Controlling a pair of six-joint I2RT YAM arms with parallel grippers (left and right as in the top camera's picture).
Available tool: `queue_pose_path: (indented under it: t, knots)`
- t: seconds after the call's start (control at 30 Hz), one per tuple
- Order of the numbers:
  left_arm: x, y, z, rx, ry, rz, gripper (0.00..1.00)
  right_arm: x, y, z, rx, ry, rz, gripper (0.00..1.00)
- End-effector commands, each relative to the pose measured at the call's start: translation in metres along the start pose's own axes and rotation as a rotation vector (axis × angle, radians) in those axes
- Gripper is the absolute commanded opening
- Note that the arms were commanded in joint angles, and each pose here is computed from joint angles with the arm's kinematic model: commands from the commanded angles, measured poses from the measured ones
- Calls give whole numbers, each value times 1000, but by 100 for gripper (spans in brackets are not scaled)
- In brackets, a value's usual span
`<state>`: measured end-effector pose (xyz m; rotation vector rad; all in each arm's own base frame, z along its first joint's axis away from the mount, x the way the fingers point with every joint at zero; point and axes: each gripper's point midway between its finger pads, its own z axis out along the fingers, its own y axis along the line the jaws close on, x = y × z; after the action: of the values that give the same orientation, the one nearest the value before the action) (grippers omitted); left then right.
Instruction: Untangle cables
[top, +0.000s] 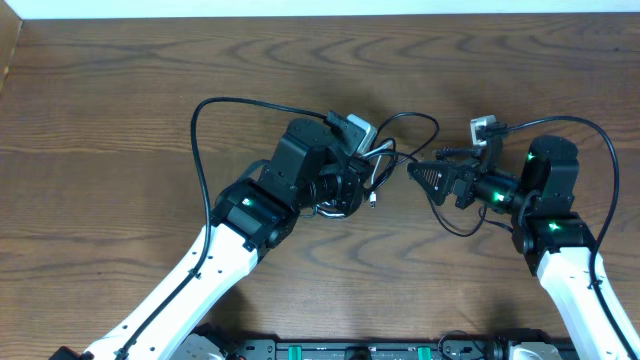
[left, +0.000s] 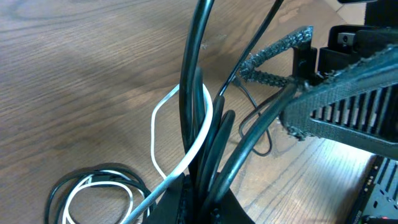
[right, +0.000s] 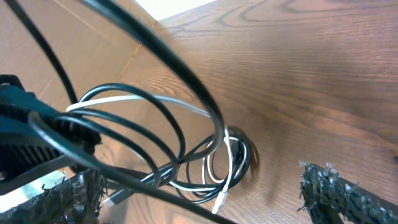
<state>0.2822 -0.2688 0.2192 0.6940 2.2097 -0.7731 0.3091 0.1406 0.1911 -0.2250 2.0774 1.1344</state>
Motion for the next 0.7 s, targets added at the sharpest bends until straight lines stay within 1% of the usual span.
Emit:
queue_pose_path:
  t: [0.0, 0.23, 0.33, 0.4, 0.43, 0.5, 0.6, 0.67]
  knots:
    - [-10, -11, -10, 45, -32, 29, 7, -6, -5, -1, 39, -21, -5, 99]
    - [-10, -12, -10, 46, -31, 30, 8, -6, -7, -1, 47, -20, 16, 99]
    - [-12, -2, -10, -11, -41, 27, 8, -6, -1, -1, 16, -15, -1, 99]
    - [-14, 9, -10, -75, -52, 10, 8, -4, 15, -1, -74, -2, -88, 99]
    - [-15, 18, -11, -123, -63, -30, 8, -2, 28, -3, -151, 11, -158, 99]
    - [-18, 31, -14, -196, -86, -108, 8, 3, 45, -6, -252, 27, -236, 99]
    - [-17, 28, -13, -181, -81, -108, 8, 1, 48, -7, -264, 18, -262, 99]
    - [-14, 24, -12, -160, -63, -84, 8, 0, 44, -6, -243, 14, -250, 96]
